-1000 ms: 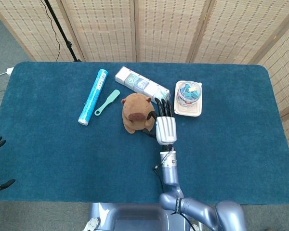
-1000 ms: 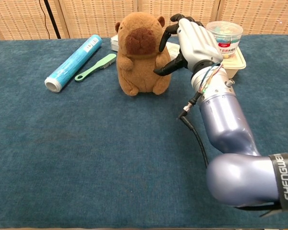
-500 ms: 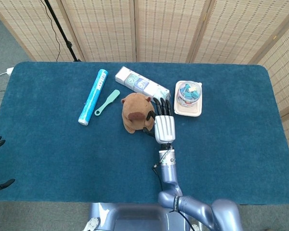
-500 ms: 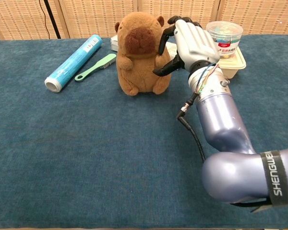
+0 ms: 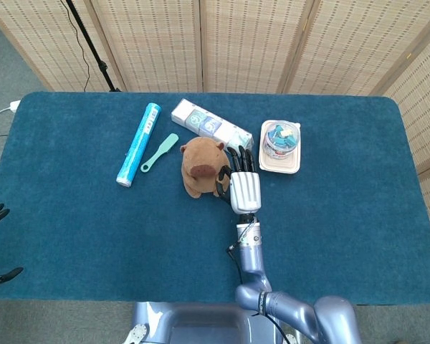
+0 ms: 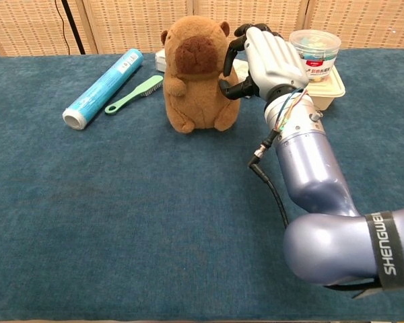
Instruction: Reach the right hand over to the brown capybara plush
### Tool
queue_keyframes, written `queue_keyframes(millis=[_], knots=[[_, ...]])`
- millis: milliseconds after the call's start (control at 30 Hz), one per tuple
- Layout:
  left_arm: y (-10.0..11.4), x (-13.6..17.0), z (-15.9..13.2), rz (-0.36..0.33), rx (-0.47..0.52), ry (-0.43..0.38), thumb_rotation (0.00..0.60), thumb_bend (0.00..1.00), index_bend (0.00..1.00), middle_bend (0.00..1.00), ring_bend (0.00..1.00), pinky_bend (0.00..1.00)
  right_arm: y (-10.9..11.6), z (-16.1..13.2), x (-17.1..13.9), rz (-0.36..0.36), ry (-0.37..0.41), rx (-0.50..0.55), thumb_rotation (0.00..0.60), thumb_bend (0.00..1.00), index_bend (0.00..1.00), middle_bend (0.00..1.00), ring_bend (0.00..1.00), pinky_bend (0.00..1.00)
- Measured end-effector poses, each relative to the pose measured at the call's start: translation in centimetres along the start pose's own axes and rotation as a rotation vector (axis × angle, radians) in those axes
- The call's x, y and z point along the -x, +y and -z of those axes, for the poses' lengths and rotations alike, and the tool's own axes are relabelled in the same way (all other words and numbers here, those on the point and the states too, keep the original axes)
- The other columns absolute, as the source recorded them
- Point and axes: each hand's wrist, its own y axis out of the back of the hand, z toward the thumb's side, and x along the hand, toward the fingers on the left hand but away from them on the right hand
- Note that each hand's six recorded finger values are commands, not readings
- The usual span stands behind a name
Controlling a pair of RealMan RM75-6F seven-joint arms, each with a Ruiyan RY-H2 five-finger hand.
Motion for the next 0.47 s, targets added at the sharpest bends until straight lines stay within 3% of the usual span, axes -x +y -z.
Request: queue_keyframes(millis=[467], knots=[[0.04, 0.07, 0.02, 0.004, 0.003, -0.005, 0.600, 0.00, 0.00, 0.00, 0.00, 0.00, -0.23, -0.27, -0.32, -0.008, 0.017, 0.002, 0.600, 0.56, 0.65, 0.17, 0.05, 0.08]])
